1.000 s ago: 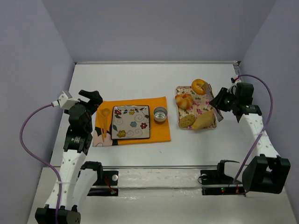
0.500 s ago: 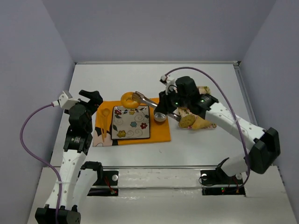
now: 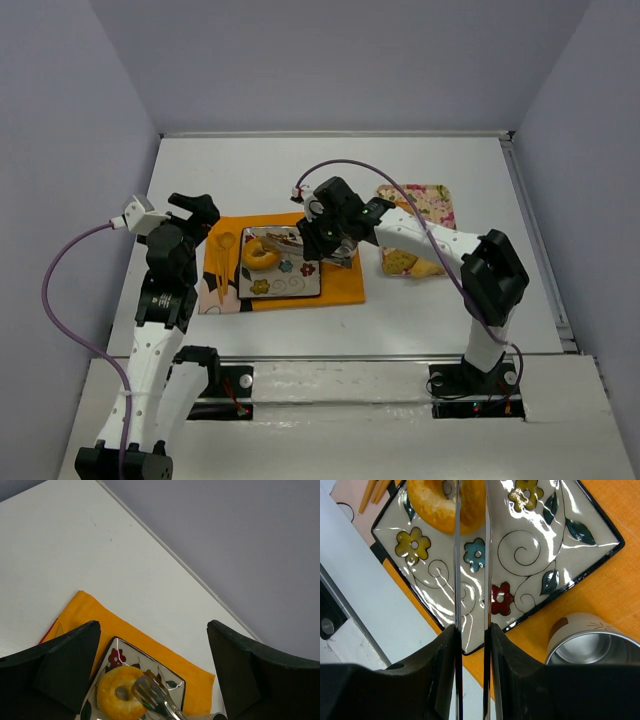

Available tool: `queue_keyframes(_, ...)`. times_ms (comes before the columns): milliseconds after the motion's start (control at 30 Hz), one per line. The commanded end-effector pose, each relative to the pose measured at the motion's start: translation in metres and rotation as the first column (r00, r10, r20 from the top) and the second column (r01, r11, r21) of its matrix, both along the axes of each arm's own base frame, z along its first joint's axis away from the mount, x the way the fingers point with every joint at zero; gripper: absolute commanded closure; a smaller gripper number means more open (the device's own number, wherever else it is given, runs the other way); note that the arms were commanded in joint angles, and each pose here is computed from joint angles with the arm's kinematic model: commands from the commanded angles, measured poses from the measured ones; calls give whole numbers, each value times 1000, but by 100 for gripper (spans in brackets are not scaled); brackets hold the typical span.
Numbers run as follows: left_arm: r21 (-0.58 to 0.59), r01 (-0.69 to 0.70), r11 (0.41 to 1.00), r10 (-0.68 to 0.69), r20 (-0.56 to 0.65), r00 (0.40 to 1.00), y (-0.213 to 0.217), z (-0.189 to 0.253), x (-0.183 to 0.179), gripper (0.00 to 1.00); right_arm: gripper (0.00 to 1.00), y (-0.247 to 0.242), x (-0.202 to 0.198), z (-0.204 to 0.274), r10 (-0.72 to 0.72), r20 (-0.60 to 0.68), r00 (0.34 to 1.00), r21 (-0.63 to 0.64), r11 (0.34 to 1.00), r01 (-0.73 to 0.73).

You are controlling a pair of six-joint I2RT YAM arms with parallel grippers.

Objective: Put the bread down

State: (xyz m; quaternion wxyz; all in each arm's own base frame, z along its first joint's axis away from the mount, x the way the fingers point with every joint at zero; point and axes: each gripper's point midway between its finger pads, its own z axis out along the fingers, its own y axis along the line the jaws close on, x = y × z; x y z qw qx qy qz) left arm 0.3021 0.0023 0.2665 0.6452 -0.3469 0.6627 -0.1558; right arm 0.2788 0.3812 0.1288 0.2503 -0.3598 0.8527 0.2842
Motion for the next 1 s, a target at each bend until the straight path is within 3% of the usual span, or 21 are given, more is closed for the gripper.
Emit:
queue_keyframes(0,-2,-15,1000,15,39,999,3,7,1,1,68,8,-8,31,44,46,998,35,998,-46)
queue_keyframes(33,-2,-13,1000,13,39,999,3,7,2,1,50,7,-11,28,41,44,998,17,999,-42)
queue_keyframes(167,-2,-10,1000,10,35,999,3,6,2,1,37,3,-4,35,1,74,997,10,1000,-2)
queue_keyframes(500,-2,-9,1000,9,38,999,2,6,2,1,30,-6,20,87,-140,208,968,70,989,128)
queue_keyframes(700,-3,-4,1000,4,39,999,2,7,2,1,30,-35,31,135,-307,308,900,144,951,275)
queue_keyframes(833,0,-2,1000,2,46,999,1,9,0,1,30,-97,41,164,-529,320,786,223,848,480)
queue_keyframes(900,-2,-2,1000,2,51,999,1,10,-1,1,30,-131,39,167,-635,262,727,270,771,576)
queue_keyframes(967,-2,-5,1000,5,54,999,2,10,-2,1,31,-189,31,162,-755,215,619,286,655,699)
